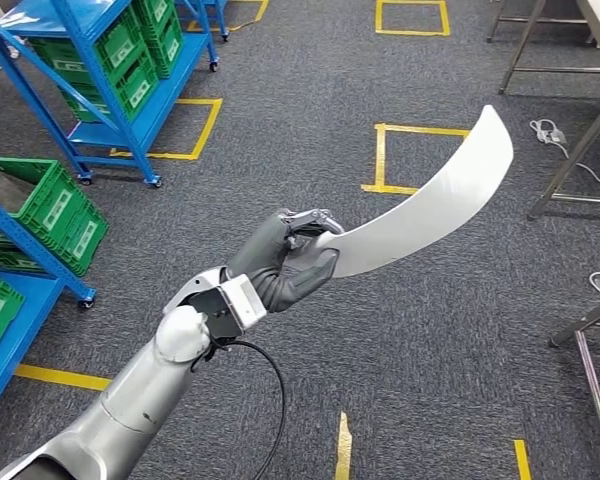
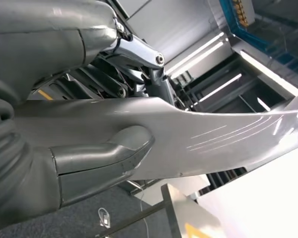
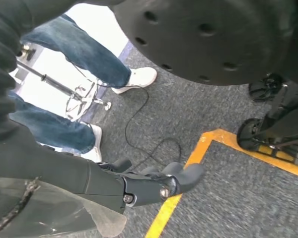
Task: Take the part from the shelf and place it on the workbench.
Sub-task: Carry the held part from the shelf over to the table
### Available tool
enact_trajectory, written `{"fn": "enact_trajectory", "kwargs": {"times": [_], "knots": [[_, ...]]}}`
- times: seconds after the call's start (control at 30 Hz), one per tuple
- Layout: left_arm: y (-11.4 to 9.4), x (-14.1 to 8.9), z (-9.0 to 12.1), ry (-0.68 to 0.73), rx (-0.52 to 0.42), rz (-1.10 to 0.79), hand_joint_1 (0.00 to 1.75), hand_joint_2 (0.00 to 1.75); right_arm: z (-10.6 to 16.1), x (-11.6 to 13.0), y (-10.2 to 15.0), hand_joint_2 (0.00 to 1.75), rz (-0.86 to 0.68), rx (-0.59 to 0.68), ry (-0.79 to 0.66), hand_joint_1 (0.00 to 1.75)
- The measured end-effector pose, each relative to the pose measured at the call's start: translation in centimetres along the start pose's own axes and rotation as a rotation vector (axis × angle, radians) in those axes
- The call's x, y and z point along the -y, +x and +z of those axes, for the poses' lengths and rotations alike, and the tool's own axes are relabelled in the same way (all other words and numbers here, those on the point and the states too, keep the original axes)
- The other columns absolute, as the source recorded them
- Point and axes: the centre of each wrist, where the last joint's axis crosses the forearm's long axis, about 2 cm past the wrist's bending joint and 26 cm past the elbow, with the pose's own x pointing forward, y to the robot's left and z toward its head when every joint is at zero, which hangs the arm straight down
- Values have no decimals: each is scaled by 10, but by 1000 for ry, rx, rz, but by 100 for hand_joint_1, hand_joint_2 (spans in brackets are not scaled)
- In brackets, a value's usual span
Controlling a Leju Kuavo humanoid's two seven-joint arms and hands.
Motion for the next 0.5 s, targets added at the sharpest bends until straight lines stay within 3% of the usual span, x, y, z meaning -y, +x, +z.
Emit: {"fn": "enact_trajectory", "kwargs": {"times": [0.4, 0.5], "knots": [[0, 0, -2, -9, 2, -3, 175, 175, -1, -8, 5, 175, 1, 6, 11, 0], [0, 1, -3, -7, 2, -2, 175, 175, -1, -7, 3, 175, -23, -12, -58, 0]]}}
